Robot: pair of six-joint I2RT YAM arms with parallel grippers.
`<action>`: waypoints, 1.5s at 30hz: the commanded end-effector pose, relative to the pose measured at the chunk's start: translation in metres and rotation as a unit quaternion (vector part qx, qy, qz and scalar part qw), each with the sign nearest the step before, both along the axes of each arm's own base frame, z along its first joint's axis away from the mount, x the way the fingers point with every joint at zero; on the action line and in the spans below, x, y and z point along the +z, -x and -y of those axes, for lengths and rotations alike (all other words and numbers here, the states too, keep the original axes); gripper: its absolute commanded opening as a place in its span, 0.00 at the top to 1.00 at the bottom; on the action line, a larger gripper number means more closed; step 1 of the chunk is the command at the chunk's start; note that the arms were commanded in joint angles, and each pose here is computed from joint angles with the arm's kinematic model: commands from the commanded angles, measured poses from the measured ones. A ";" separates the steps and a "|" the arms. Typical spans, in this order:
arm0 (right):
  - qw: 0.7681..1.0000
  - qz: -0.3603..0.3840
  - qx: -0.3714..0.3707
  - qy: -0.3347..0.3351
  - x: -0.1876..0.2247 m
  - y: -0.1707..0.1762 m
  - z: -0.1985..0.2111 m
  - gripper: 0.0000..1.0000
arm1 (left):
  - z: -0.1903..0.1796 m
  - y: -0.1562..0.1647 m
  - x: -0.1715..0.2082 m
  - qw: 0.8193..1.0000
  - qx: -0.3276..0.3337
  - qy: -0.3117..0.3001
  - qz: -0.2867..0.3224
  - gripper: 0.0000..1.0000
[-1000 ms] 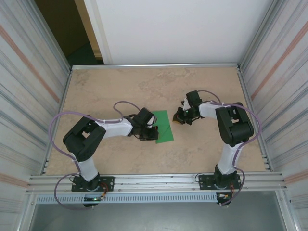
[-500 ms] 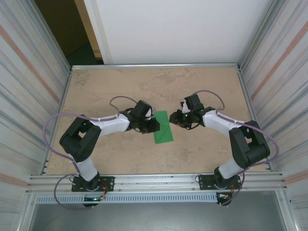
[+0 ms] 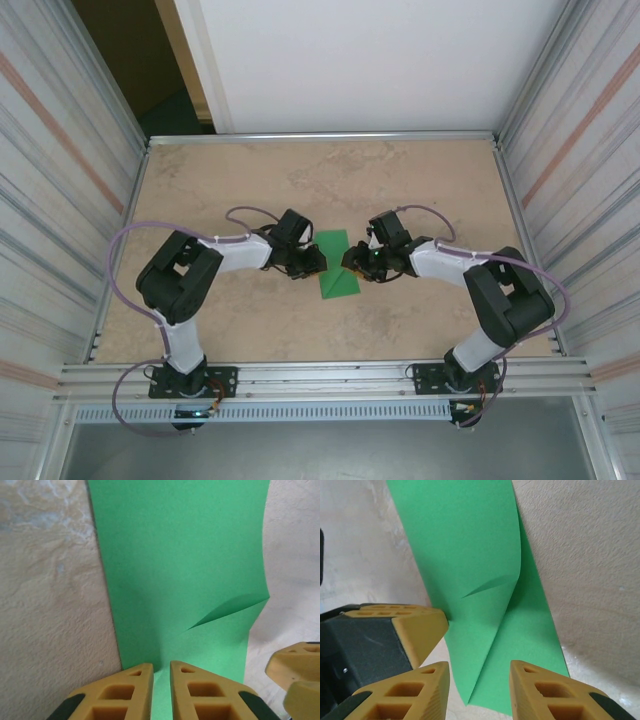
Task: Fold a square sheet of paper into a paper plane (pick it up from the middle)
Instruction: Turn over the paper at the center of the table.
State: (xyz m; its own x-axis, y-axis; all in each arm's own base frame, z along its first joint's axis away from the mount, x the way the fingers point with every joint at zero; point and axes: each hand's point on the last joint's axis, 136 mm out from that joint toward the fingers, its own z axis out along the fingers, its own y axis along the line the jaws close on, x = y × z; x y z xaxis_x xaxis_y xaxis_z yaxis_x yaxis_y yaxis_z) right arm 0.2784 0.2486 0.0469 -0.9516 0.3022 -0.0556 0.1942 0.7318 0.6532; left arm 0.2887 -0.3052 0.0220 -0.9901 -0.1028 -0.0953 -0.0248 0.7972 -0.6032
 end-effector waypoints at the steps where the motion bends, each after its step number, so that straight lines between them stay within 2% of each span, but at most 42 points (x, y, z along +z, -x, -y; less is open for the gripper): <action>1: 1.000 -0.011 -0.022 -0.005 -0.006 -0.003 -0.002 0.65 | -0.011 0.004 -0.017 0.999 0.026 -0.015 -0.023 0.83; 7: 0.999 -0.026 -0.025 -0.013 -0.015 -0.005 -0.007 0.67 | -0.015 0.007 -0.023 0.999 0.037 -0.008 -0.038 0.83; 21: 0.999 -0.031 -0.002 -0.034 -0.022 -0.006 -0.024 0.79 | -0.017 0.009 -0.023 0.998 0.038 -0.003 -0.043 0.83; 31: 0.999 -0.020 0.007 -0.048 -0.024 -0.007 -0.030 0.89 | -0.013 -0.001 0.007 0.998 0.046 0.039 -0.031 0.82; 36: 0.999 0.004 0.012 -0.049 -0.016 -0.013 -0.031 0.92 | -0.022 -0.011 0.029 0.996 0.063 0.063 -0.014 0.77; 39: 0.998 0.028 0.018 -0.049 -0.005 -0.018 -0.031 0.94 | -0.034 -0.014 0.041 0.994 0.081 0.077 0.000 0.71; 42: 0.997 0.054 0.020 -0.056 0.012 -0.024 -0.031 0.94 | -0.045 -0.014 0.056 0.989 0.099 0.104 0.023 0.62; 45: 0.993 0.086 0.020 -0.079 0.039 -0.030 -0.030 0.94 | -0.049 -0.010 0.077 0.983 0.106 0.142 0.053 0.49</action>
State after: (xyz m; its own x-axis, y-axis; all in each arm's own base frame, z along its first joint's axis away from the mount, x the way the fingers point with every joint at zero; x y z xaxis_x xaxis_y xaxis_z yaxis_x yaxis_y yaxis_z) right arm 0.2947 0.2749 0.0463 -0.9544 0.2903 -0.0694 0.1471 0.6597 0.7370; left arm 0.2993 -0.2541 0.0732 -0.9407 -0.3237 -0.1015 -0.1421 0.6478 -0.7485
